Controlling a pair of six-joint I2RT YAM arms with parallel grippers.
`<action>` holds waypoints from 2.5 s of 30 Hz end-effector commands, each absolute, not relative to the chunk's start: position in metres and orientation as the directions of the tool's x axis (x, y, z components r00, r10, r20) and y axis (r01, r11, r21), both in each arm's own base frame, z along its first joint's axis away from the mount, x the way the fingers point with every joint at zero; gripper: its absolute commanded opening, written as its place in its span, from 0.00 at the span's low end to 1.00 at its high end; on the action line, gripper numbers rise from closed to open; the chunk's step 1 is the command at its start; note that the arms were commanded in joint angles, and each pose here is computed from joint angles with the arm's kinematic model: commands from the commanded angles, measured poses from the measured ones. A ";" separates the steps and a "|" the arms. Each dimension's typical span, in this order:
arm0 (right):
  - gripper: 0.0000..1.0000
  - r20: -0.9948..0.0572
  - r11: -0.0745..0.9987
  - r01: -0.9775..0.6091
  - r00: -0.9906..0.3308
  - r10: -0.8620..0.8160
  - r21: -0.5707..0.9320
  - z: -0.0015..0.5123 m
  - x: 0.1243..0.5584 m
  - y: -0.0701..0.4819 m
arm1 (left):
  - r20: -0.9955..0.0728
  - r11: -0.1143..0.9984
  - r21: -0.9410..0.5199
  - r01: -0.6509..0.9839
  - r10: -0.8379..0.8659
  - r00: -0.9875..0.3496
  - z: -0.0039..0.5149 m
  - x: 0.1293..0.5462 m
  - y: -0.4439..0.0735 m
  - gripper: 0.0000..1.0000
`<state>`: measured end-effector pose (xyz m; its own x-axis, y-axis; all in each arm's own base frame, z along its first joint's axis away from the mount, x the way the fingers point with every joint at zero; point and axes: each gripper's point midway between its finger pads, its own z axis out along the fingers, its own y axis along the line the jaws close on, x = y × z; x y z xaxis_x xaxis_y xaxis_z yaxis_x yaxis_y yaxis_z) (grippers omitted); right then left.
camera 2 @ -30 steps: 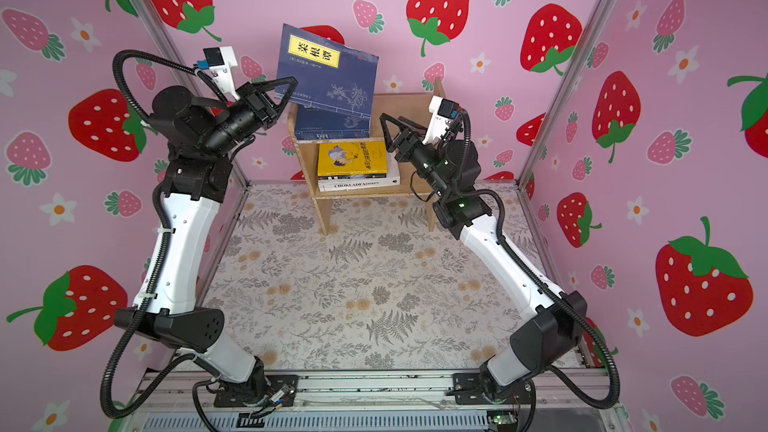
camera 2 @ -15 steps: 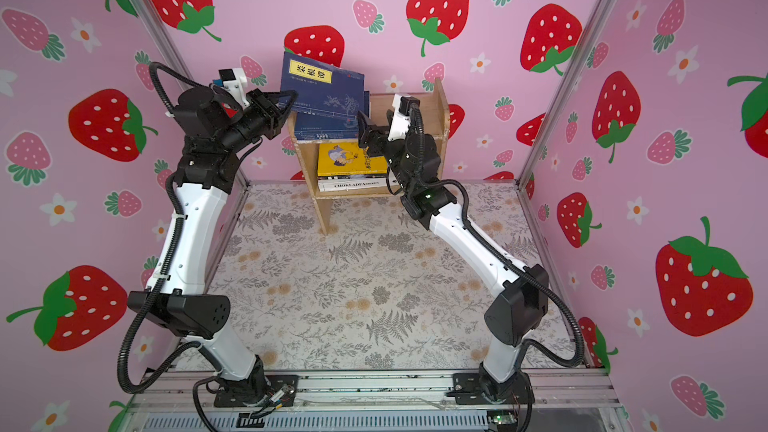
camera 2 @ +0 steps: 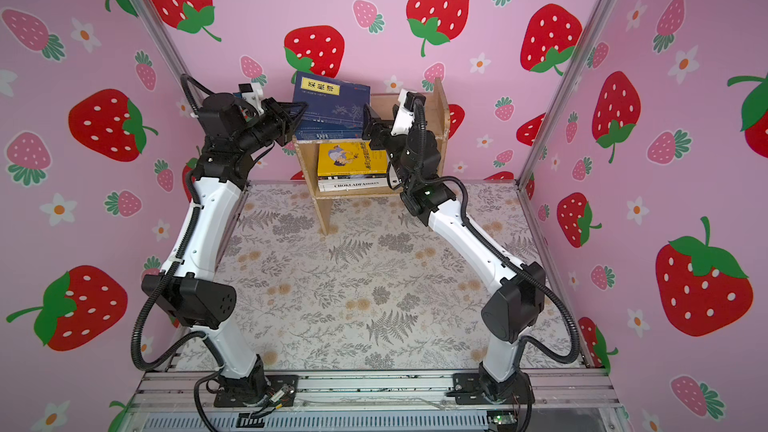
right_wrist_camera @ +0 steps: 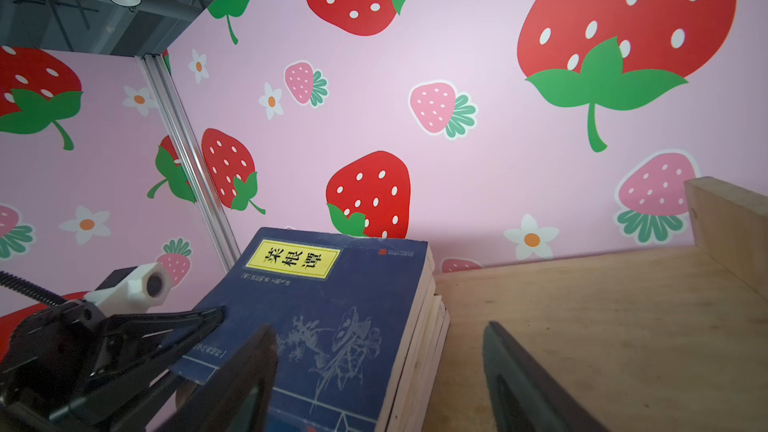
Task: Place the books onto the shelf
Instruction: 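Lower the dark blue book flat onto the blue stack with both grippers, then press the dark blue book square on the stack with both grippers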
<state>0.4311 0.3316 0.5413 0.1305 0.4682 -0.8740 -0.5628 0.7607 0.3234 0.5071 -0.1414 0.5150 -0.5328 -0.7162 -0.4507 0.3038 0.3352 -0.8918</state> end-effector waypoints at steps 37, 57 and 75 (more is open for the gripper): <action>0.75 -0.937 0.811 -0.528 0.072 0.341 0.254 0.508 0.477 0.376 | -0.420 0.285 -0.904 0.318 -0.720 -0.552 0.514 0.490 -0.136 0.00; 0.73 -0.951 0.846 -0.473 0.053 0.304 0.244 0.498 0.486 0.372 | -0.485 0.389 -0.874 0.291 -0.743 -0.461 0.527 0.484 -0.099 0.74; 0.72 -0.939 0.868 -0.401 0.051 0.340 0.293 0.504 0.487 0.354 | -0.726 0.657 -0.683 0.321 -0.556 -0.406 0.527 0.481 -0.080 0.79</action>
